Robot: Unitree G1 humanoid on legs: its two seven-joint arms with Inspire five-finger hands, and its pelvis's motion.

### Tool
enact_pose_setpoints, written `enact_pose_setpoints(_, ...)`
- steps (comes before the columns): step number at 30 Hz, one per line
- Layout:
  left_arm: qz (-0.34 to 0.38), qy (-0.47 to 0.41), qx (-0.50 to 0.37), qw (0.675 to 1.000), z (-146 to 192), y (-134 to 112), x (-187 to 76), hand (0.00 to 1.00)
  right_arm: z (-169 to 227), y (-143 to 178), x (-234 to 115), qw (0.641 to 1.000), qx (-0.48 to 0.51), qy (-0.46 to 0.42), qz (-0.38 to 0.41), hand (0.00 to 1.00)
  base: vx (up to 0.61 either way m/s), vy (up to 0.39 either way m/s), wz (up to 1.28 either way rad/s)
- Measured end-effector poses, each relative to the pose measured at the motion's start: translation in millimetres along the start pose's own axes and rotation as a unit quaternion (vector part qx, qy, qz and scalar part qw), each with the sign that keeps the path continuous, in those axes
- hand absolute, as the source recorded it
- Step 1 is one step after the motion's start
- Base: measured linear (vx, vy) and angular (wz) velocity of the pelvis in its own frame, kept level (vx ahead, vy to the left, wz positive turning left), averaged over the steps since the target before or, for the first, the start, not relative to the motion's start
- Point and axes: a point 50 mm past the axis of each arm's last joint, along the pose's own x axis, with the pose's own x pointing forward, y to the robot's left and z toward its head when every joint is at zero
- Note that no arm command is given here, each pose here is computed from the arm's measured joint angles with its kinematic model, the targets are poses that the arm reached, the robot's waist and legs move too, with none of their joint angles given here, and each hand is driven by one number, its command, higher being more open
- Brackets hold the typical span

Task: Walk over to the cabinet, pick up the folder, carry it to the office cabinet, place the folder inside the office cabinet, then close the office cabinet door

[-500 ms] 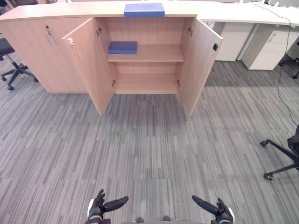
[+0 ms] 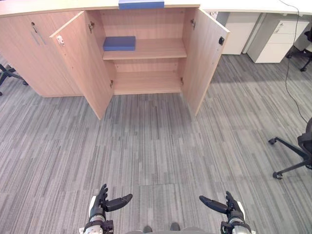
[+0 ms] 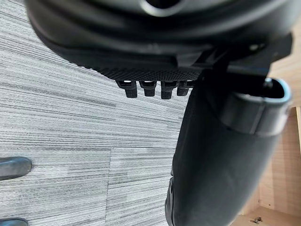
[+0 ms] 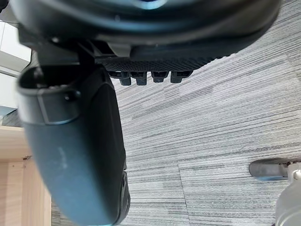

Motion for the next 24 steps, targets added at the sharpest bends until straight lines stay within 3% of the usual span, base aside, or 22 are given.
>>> enact_pose_setpoints(11,0.023,-0.017,-0.042,0.999,8,1,-1,1.0,21,2,5,0.999,-0.015,-0.033,0.003,1.0,0.06,0.054,-0.16)
enact_pose_setpoints(18,0.026,-0.067,-0.045,0.996,44,-4,17,1.0,33,14,5,0.998,-0.025,-0.055,0.019,1.0,0.4,-0.016,0.55)
enact_pose_setpoints(24,0.011,-0.057,-0.053,0.997,39,-17,17,1.0,44,15,6,0.997,-0.027,-0.077,0.016,1.0,0.66,-0.209,0.47)
